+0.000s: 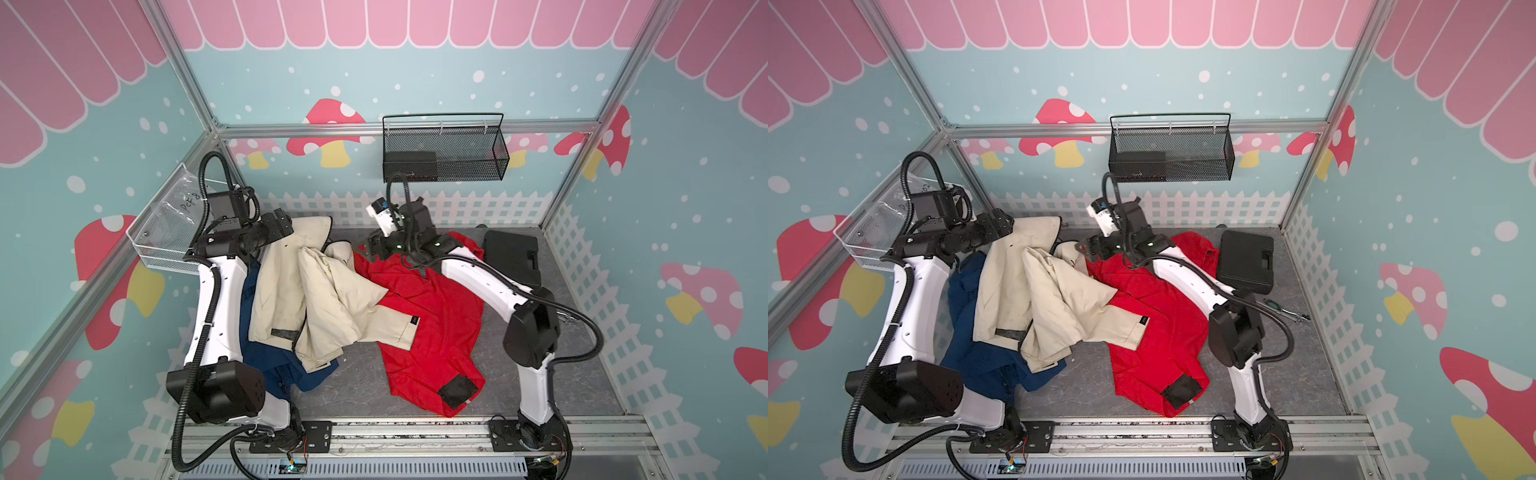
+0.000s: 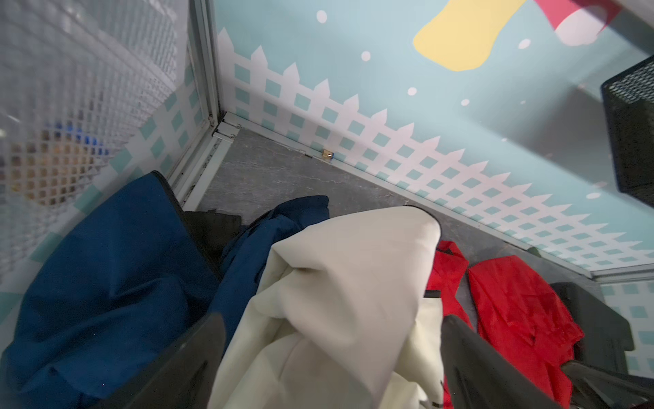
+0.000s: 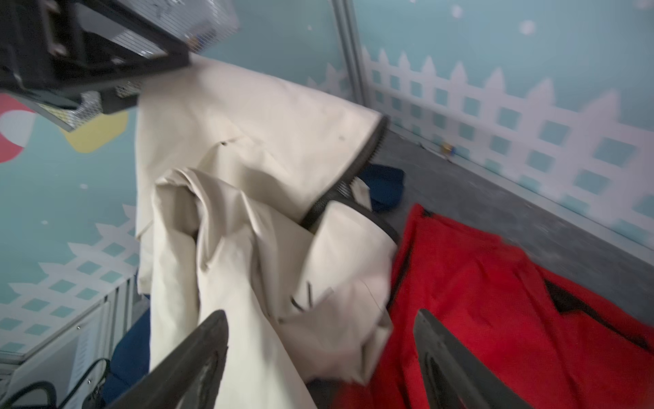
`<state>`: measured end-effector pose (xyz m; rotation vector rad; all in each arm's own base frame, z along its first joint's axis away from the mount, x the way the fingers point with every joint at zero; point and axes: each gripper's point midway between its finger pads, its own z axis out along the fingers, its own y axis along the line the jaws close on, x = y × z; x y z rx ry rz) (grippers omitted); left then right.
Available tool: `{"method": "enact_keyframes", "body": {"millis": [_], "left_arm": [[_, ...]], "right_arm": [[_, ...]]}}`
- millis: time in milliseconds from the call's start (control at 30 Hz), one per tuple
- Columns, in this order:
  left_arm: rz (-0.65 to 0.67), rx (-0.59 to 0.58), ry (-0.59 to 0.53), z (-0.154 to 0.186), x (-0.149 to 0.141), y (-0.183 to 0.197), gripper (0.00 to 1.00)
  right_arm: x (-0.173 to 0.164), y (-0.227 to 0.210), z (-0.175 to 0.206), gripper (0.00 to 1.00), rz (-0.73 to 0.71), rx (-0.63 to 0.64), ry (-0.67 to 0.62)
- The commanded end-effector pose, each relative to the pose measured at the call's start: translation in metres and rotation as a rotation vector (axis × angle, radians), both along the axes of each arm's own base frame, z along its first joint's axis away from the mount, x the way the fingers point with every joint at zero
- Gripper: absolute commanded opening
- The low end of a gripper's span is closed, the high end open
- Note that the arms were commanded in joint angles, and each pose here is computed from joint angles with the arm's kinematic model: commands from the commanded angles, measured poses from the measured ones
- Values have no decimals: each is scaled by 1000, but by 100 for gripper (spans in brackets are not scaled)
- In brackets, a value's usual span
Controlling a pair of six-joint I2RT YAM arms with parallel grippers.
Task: Unzip the jacket
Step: Place the jacket on the jacket, then flatten out the jacket at the center of the board.
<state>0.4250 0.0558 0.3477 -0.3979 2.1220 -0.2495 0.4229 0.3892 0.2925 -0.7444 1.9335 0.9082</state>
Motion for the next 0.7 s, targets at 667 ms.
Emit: {"method": "enact_keyframes", "body": {"millis": [667], "left_arm": [[-771, -170, 35, -52, -89, -245, 91]], "right_arm": [[-181, -270, -188, 70, -529, -45, 710]]}}
